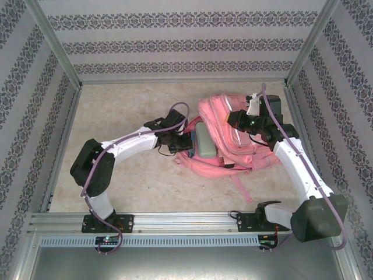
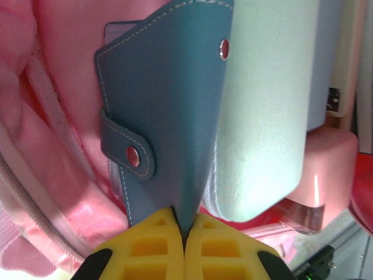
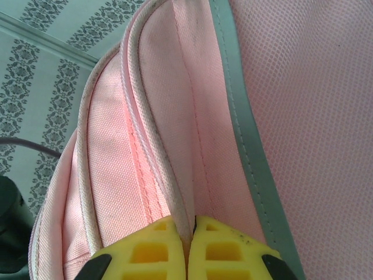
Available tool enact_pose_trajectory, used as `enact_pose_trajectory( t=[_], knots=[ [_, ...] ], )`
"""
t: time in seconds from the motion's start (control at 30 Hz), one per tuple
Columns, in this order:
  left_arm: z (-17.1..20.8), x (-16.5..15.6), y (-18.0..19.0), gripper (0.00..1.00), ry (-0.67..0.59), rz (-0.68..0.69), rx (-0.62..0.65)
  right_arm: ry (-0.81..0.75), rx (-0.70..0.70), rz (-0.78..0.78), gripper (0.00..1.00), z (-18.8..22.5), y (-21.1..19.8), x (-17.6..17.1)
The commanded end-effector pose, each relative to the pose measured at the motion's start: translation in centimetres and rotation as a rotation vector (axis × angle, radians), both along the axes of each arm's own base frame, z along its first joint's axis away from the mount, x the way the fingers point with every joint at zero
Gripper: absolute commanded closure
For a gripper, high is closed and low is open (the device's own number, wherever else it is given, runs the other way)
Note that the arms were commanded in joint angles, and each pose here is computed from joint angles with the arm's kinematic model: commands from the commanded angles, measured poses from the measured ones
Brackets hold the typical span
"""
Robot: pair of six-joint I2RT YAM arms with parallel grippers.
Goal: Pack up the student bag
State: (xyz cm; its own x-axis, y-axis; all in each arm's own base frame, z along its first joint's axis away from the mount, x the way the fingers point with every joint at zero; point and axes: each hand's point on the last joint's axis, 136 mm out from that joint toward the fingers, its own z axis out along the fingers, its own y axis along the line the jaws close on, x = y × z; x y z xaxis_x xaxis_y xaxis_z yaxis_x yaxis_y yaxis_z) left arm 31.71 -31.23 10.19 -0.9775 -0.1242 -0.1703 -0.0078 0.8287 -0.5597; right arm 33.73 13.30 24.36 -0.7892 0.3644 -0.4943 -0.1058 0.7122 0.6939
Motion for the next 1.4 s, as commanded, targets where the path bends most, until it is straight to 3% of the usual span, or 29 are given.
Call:
enact_pose_trajectory(
  t=[0.0,0.07,0.17,0.3,0.53,0.83,1.1,1.2,1.3,1.37],
  knots=[
    [-2.6,0.0,0.7,0.85,0.025,0.008,0.117,-0.054,0.026,0.017,0.96,2.1,0.6,0.4],
    [-3.2,0.1,-0.2,0.63,0.036,-0.008,0.108,-0.052,0.026,0.019,0.96,2.1,0.7,0.5],
    [-2.7,0.2,-1.3,0.55,0.027,-0.032,0.102,-0.053,0.025,0.021,0.96,2.1,0.7,0.6],
    [-0.8,0.6,-1.0,0.29,-0.021,-0.037,0.136,-0.051,0.018,0.019,0.96,1.9,0.6,0.7],
    [3.4,1.4,2.0,0.23,-0.119,-0.022,0.207,-0.043,0.022,0.023,0.96,1.6,0.8,1.2],
    [0.0,3.6,7.1,0.29,-0.067,0.029,0.315,-0.038,0.029,0.028,0.96,1.3,1.1,1.2],
    [-4.3,5.8,7.9,0.33,-0.005,-0.002,0.362,-0.03,0.028,0.029,0.96,0.8,1.4,0.8],
    [-5.9,6.0,7.3,0.48,0.022,-0.02,0.35,-0.019,0.026,0.033,0.96,0.3,1.5,0.7],
    [-6.5,5.8,7.5,0.82,0.029,0.014,0.35,-0.009,0.02,0.042,0.96,-0.2,1.7,0.5],
    [-6.3,5.4,8.0,0.94,0.022,0.054,0.34,0.004,0.005,0.056,0.95,-0.8,2.0,0.4]
  ],
)
